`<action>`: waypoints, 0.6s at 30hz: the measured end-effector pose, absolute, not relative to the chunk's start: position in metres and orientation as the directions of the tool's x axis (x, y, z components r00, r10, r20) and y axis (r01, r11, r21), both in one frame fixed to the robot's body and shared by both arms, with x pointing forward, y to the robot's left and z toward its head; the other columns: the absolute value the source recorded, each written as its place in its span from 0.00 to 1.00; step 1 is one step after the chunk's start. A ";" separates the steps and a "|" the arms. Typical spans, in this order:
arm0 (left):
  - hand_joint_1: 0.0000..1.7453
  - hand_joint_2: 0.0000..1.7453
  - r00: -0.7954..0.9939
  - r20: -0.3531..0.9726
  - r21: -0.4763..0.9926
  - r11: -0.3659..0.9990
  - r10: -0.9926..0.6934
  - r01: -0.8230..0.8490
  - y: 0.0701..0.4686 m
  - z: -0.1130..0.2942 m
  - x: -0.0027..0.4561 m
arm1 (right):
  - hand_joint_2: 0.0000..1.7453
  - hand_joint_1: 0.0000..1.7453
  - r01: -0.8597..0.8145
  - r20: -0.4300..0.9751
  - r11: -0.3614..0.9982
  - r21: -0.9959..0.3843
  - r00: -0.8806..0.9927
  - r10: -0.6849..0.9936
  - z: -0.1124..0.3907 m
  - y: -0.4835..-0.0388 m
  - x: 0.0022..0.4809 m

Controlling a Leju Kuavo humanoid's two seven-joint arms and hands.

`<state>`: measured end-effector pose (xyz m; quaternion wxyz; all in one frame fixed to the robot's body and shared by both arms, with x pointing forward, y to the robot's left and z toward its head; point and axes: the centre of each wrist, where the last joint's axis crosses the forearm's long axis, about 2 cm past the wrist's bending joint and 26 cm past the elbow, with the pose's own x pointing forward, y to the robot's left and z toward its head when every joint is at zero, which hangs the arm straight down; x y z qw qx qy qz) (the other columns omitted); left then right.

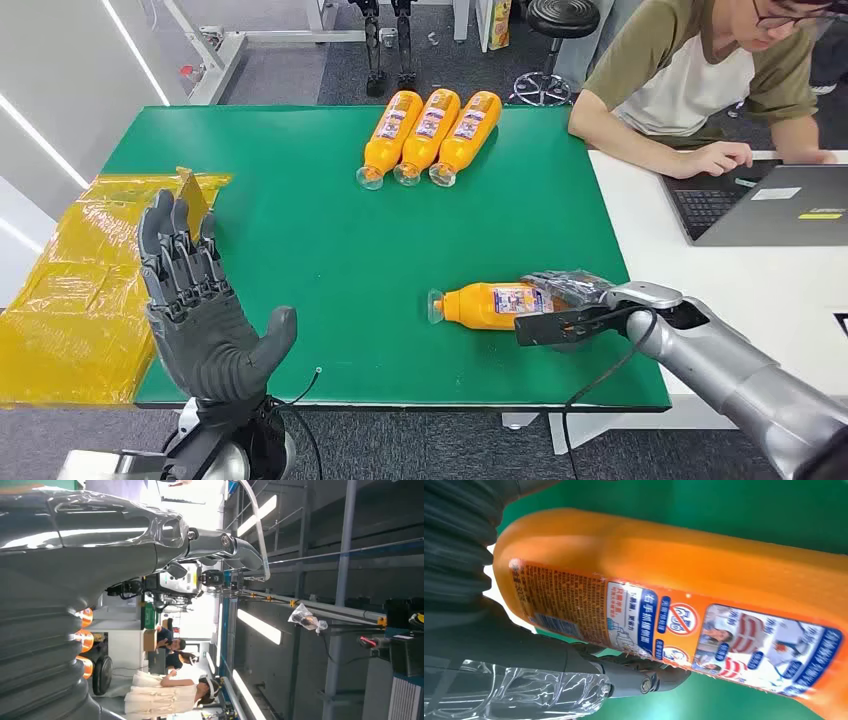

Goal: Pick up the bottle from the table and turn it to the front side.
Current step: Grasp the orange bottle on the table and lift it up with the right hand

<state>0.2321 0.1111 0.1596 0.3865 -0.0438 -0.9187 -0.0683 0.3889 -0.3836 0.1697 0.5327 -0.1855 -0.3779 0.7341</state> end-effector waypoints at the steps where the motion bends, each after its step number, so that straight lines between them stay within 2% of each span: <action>1: 0.00 1.00 -0.697 0.716 0.092 0.987 0.028 0.134 0.111 0.160 0.232 | 1.00 0.00 -0.642 0.128 -0.148 -0.752 -0.363 0.923 0.170 -0.386 0.388; 9: 0.00 1.00 -0.698 0.716 0.091 0.987 0.026 0.131 0.110 0.160 0.231 | 1.00 0.00 -0.646 0.081 -0.188 -0.740 -0.363 0.928 0.173 -0.399 0.382; 13: 0.00 1.00 -0.699 0.715 0.089 0.990 0.015 0.113 0.111 0.159 0.231 | 1.00 0.98 -0.622 0.042 -0.222 -0.750 -0.381 0.924 0.174 -0.400 0.384; 18: 0.00 1.00 -0.702 0.712 0.087 0.992 0.006 0.097 0.111 0.158 0.231 | 1.00 1.00 -0.578 0.009 -0.250 -0.777 -0.407 0.913 0.171 -0.398 0.386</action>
